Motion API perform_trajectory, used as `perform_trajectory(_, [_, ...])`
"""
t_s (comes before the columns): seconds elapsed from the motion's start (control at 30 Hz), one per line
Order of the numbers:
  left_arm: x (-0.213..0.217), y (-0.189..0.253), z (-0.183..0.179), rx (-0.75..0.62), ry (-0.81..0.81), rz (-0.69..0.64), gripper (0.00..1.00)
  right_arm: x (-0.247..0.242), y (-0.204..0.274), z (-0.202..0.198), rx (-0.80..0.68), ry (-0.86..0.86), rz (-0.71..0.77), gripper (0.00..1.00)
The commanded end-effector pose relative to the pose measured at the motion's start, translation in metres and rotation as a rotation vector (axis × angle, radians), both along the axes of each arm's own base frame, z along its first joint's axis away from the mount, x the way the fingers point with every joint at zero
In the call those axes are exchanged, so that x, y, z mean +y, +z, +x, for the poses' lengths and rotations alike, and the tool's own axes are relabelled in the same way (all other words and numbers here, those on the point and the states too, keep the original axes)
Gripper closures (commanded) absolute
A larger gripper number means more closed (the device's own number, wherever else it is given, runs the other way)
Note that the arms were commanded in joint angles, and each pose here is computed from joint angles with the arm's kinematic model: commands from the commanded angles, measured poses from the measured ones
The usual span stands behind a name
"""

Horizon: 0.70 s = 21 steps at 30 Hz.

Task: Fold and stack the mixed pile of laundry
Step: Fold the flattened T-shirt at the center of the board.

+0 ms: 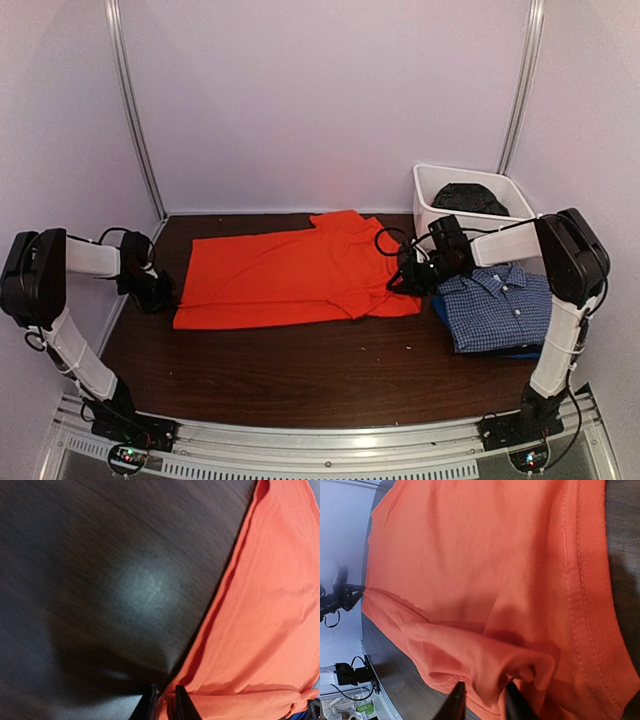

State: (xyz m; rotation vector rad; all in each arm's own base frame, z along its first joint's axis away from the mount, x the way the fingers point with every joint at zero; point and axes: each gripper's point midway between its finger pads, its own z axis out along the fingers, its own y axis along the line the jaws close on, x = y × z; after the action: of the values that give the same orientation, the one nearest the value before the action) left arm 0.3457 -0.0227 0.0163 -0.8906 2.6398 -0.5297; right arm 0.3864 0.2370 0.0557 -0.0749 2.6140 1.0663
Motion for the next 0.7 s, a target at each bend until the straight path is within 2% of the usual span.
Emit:
perform_trajectory(0.0, [0.008,0.03,0.027,-0.106,-0.033,0.072,0.81,0.003,0.029,0.012,-0.082,0.015,0.03,0.59])
perform_trajectory(0.03, [0.01,0.04,0.028,-0.132,-0.043,0.094,0.74,0.002,0.041,0.012,-0.11,0.015,0.031,0.54])
perform_trajectory(0.1, [0.009,0.068,0.031,-0.229,-0.075,0.128,0.49,0.0,0.064,0.009,-0.158,0.017,0.036,0.44])
perform_trajectory(0.2, [-0.013,0.116,0.034,-0.401,-0.197,0.208,0.25,-0.005,0.086,-0.006,-0.187,0.024,0.029,0.4])
perform_trajectory(0.23, [-0.028,0.13,0.034,-0.445,-0.25,0.224,0.22,-0.009,0.087,-0.012,-0.187,0.023,0.019,0.41])
perform_trajectory(0.3, [-0.057,0.142,0.034,-0.489,-0.351,0.222,0.21,-0.016,0.081,-0.026,-0.174,0.021,-0.008,0.43])
perform_trajectory(0.4, [-0.08,0.128,0.028,-0.446,-0.411,0.199,0.22,-0.028,0.059,-0.05,-0.138,0.025,-0.056,0.45])
perform_trajectory(0.53, [-0.088,0.081,0.001,-0.342,-0.367,0.086,0.31,-0.041,0.032,-0.067,-0.11,0.012,-0.116,0.48])
perform_trajectory(0.67, [-0.075,0.034,-0.035,-0.204,-0.304,0.102,0.37,-0.05,0.023,-0.059,-0.134,-0.012,-0.192,0.48])
